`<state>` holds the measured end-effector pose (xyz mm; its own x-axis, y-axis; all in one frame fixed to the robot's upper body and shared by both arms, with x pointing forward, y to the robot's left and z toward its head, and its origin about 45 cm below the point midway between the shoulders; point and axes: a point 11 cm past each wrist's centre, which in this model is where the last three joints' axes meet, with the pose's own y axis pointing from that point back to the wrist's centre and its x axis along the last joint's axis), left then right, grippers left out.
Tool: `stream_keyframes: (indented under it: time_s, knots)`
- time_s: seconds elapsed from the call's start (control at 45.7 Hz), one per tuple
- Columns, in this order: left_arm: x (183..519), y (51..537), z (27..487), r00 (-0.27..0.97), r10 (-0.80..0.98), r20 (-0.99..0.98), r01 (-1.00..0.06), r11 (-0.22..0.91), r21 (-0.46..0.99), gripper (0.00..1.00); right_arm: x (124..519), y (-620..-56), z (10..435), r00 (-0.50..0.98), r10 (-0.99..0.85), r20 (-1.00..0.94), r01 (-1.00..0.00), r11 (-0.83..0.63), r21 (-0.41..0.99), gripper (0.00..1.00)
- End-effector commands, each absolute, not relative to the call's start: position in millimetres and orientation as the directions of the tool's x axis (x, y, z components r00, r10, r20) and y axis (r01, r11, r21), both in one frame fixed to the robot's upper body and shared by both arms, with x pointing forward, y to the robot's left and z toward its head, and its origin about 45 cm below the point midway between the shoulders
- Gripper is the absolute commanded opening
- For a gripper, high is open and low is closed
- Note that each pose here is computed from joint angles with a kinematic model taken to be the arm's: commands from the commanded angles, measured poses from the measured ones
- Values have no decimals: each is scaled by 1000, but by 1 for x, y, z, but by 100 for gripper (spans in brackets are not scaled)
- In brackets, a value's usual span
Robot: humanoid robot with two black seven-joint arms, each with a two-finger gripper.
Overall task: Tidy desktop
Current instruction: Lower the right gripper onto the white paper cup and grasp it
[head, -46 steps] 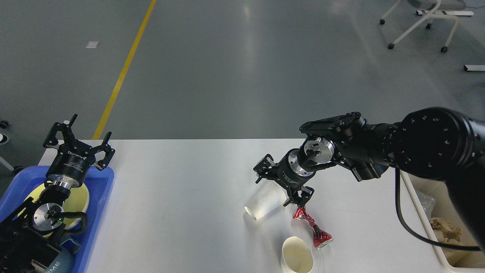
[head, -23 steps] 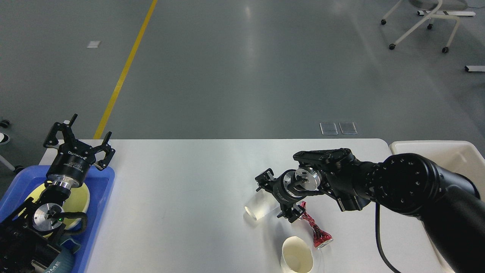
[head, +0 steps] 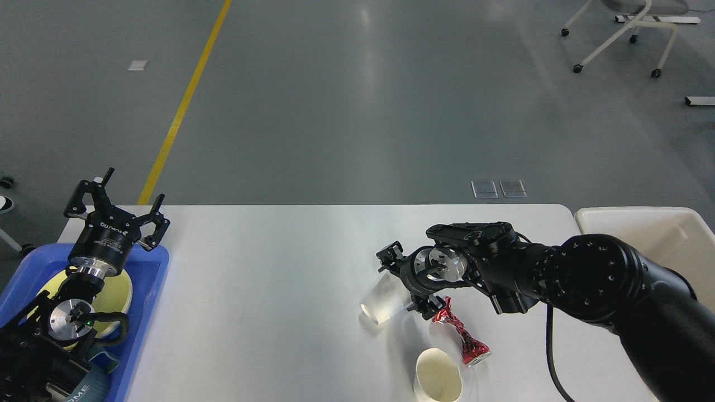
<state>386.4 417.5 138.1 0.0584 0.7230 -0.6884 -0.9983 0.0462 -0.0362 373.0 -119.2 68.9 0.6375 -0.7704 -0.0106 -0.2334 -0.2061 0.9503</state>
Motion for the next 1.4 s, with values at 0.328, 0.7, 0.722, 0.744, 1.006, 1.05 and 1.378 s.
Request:
stream_keyframes:
  time_s: [0.328, 0.7, 0.722, 0.744, 1.006, 1.05, 1.378]
  knots:
    - [386, 417, 138, 58, 723, -688, -998, 46, -36, 96, 371, -124, 61, 652, -757, 42, -260, -172, 950, 90]
    - [386, 417, 138, 58, 723, -688, -998, 46, -36, 96, 365, -117, 58, 661, -750, 15, -248, -199, 948, 15]
    - [386, 417, 138, 58, 723, -688, -998, 46, -36, 96, 365, -117, 58, 659, -752, 15, -248, -199, 948, 12]
    - [386, 418, 138, 58, 723, -688, -998, 45, -37, 96, 365, -117, 59, 658, -753, 16, -250, -198, 948, 10]
    - [386, 417, 138, 58, 723, -688, -998, 46, -36, 96, 368, -106, 77, 685, -729, 6, -241, -219, 946, 0]
    - [386, 417, 138, 58, 723, -688, -998, 46, -36, 96, 370, -105, 81, 692, -722, 9, -243, -221, 945, 0]
    - [386, 417, 138, 58, 723, -688, -998, 46, -36, 96, 390, -127, 144, 741, -669, 55, -254, -204, 945, 0]
